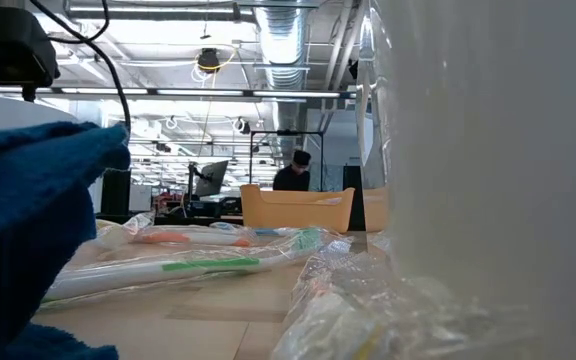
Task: Pick & Place Toothbrushes
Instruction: Put the blue toothbrush into the left white bin, then put the orange toothbrush into the right white bin
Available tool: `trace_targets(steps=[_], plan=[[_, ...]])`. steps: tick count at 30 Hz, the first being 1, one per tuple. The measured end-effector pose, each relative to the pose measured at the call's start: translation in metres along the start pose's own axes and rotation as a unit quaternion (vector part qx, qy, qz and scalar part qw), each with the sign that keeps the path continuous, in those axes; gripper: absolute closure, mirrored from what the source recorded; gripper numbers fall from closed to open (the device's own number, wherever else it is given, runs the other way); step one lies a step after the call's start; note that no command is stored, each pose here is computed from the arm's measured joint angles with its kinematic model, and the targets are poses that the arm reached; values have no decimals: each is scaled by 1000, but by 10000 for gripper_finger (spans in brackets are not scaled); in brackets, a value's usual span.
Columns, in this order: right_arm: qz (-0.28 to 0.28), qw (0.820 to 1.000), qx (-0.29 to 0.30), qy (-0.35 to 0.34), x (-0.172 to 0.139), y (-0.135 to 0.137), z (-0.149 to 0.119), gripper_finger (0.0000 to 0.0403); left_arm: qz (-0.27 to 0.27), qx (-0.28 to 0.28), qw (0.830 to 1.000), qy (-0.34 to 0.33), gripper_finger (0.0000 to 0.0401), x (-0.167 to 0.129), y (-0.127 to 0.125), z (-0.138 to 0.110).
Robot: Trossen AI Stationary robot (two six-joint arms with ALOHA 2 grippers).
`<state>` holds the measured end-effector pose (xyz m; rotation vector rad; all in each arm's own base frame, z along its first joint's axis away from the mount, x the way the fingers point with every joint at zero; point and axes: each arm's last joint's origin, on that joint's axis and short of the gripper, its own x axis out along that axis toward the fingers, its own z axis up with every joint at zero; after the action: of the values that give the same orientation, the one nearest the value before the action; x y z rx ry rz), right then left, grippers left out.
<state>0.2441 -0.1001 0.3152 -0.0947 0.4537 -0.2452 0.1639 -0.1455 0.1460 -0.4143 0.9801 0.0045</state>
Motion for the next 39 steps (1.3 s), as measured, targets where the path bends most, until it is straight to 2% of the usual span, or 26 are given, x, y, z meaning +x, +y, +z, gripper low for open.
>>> trace_targets(steps=[4,13,17,23,26,29,32,35,39], plan=[[0,1000,0,0,0,0,0,300,-5,-3,1000,-2,378,1,0,2],[0,1000,0,0,0,0,0,300,-9,-18,1000,-4,317,1,0,3],[0,1000,0,0,0,0,0,300,-37,-36,999,-3,291,-7,1,10],[0,1000,0,0,0,0,0,300,-96,-58,992,-56,262,-38,1,25],[0,1000,0,0,0,0,0,300,-110,-38,988,-103,257,-52,3,33],[0,1000,0,0,0,0,0,300,-96,8,980,-172,257,-62,7,44],[0,1000,0,0,0,0,0,300,-59,62,968,-238,256,-68,11,55],[0,1000,0,0,0,0,0,300,-5,98,959,-265,256,-67,20,65],[-2,1000,-7,-7,0,0,1,300,61,102,953,-279,256,-63,40,81]])
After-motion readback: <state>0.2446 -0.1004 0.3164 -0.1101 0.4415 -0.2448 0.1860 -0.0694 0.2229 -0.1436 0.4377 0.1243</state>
